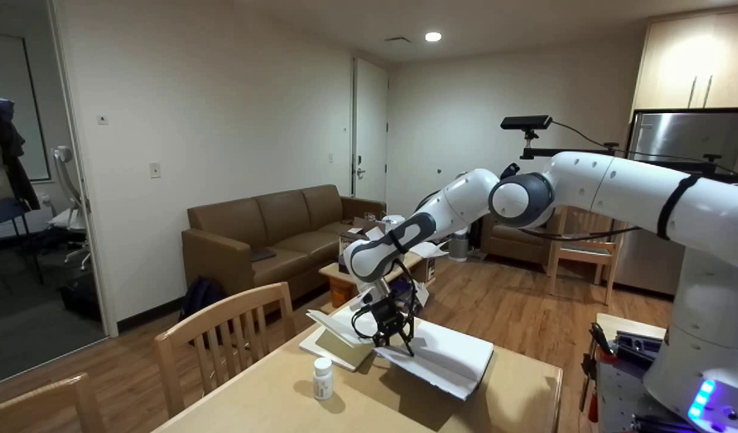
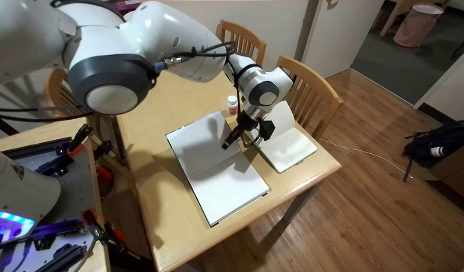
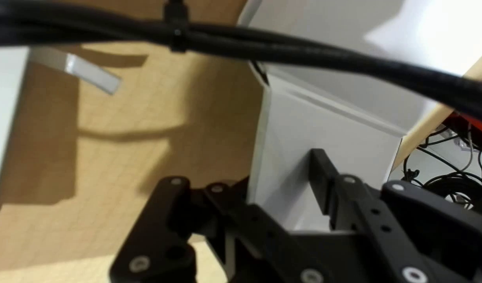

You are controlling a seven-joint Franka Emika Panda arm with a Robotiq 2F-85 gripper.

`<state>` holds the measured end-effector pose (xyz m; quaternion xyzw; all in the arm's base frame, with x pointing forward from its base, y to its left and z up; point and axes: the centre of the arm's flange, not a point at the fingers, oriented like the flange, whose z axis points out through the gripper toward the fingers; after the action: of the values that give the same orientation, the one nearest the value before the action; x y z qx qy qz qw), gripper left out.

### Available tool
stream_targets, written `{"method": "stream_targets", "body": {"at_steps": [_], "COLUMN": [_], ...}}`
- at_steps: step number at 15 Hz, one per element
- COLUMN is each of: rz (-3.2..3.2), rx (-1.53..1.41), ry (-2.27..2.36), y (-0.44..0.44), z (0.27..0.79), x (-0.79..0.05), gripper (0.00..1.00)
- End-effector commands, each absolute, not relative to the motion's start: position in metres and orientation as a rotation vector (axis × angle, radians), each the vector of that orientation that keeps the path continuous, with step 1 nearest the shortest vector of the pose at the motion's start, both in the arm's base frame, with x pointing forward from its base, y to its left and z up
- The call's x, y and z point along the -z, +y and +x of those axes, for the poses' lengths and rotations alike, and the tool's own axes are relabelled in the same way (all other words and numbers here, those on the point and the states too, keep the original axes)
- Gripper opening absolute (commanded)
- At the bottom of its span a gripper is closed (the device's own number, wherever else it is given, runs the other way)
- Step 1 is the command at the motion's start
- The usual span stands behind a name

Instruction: Close the open book on the left

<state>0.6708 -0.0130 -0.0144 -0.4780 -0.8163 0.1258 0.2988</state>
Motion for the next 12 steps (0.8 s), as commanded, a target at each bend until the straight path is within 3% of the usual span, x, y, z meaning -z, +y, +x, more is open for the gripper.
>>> {"method": "stream_targets", "body": {"at_steps": [1,12], "rz": [-1.252,-1.217], "rx": [-0.105,0.367], "ry": [-2.206,-2.213], "y": [-0.031,-0.046], "z": [0.646,0.646], "x": [-0.005,-0.051], "gripper": [0.11,0.11]}}
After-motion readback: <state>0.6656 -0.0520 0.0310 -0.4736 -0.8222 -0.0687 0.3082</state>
